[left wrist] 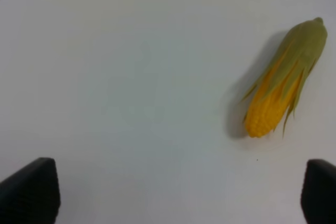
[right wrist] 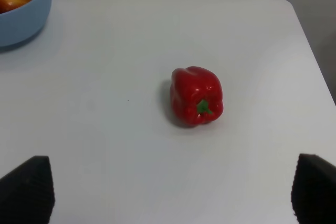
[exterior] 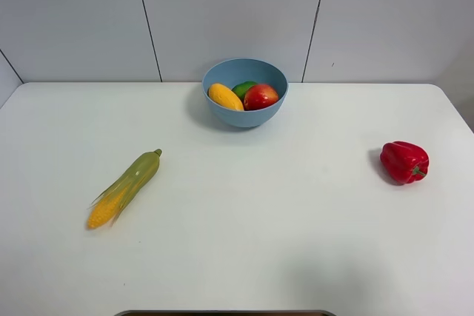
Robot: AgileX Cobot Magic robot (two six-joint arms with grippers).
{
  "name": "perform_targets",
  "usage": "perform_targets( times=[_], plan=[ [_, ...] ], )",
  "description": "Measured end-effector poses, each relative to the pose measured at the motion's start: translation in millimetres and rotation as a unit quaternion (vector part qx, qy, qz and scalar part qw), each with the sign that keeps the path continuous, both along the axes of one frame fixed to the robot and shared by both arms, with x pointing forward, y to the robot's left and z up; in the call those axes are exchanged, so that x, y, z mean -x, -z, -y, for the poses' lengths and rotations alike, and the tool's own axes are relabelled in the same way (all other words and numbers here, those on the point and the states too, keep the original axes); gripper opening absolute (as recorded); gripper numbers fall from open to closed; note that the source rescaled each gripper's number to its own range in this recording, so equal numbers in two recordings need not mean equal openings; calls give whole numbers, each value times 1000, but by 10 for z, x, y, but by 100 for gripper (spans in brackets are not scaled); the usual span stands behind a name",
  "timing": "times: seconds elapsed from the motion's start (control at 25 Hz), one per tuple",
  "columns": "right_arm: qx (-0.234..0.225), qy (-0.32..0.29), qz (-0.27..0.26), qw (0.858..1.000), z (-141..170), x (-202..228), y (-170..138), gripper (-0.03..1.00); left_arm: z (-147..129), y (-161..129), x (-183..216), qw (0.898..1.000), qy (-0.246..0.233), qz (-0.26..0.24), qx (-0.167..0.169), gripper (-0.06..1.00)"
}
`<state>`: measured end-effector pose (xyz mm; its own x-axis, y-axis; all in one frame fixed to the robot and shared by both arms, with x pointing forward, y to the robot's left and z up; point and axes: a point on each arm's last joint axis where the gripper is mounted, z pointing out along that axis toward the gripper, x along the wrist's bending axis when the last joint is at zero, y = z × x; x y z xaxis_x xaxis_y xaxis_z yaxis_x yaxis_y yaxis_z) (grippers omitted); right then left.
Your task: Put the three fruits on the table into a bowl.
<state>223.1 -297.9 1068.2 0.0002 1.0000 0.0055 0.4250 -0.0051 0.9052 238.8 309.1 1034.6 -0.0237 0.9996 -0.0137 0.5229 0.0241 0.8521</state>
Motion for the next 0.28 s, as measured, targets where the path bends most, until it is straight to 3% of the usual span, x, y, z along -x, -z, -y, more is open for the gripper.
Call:
perform_targets(
  times=[0.28],
  plan=[
    [0,0,0,1000,0,0,0,91,0,0,0,1000,0,0,0,84]
  ],
)
